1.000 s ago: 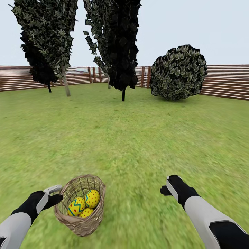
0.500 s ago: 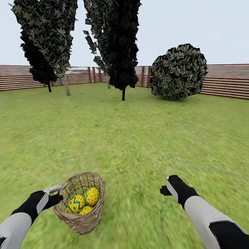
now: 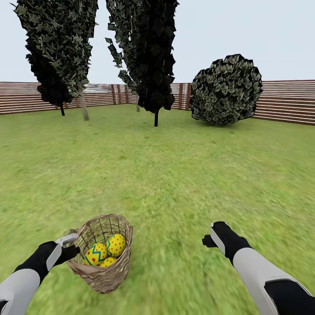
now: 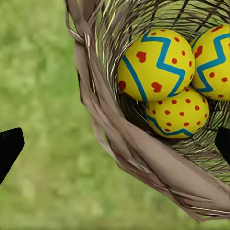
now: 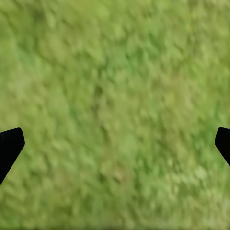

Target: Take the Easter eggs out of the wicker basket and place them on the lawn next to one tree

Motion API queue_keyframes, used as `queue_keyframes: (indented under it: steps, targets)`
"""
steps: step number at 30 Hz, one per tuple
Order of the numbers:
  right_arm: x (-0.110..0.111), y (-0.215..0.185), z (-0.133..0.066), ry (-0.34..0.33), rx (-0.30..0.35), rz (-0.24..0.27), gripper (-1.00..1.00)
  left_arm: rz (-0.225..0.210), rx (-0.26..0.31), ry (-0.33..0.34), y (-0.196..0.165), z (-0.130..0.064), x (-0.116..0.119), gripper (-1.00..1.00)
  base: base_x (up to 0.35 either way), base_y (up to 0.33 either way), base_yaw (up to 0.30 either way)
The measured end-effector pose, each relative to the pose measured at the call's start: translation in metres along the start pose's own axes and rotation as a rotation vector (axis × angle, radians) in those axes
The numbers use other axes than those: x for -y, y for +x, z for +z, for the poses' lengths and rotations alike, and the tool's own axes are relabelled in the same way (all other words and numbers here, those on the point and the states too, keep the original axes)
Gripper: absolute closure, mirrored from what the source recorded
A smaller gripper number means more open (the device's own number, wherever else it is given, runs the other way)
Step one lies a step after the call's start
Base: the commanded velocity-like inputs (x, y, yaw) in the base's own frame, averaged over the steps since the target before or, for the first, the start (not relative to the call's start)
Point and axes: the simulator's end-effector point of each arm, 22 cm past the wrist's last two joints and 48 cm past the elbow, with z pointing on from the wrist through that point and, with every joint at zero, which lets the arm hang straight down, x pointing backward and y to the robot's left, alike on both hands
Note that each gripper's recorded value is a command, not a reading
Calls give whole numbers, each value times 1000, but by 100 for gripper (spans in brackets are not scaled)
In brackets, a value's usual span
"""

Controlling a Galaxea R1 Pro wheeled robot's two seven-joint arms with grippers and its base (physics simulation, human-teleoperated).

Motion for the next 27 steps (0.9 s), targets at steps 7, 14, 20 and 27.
queue_keyframes:
  steps: [7,14,20,27]
  targets:
    - [-2,8,13,0,1,0,-100,1,-3,6,11,12,3,-100,0,0,0]
    - [-5,17,25,1,1,-1,-100,2,-4,11,22,25,5,-100,0,0,0]
    - [-9,24,36,-1,1,-2,-100,3,-5,12,31,35,5,-100,0,0,0]
    - [-16,33,48,-4,3,-9,-100,3,-5,13,41,47,3,-100,0,0,0]
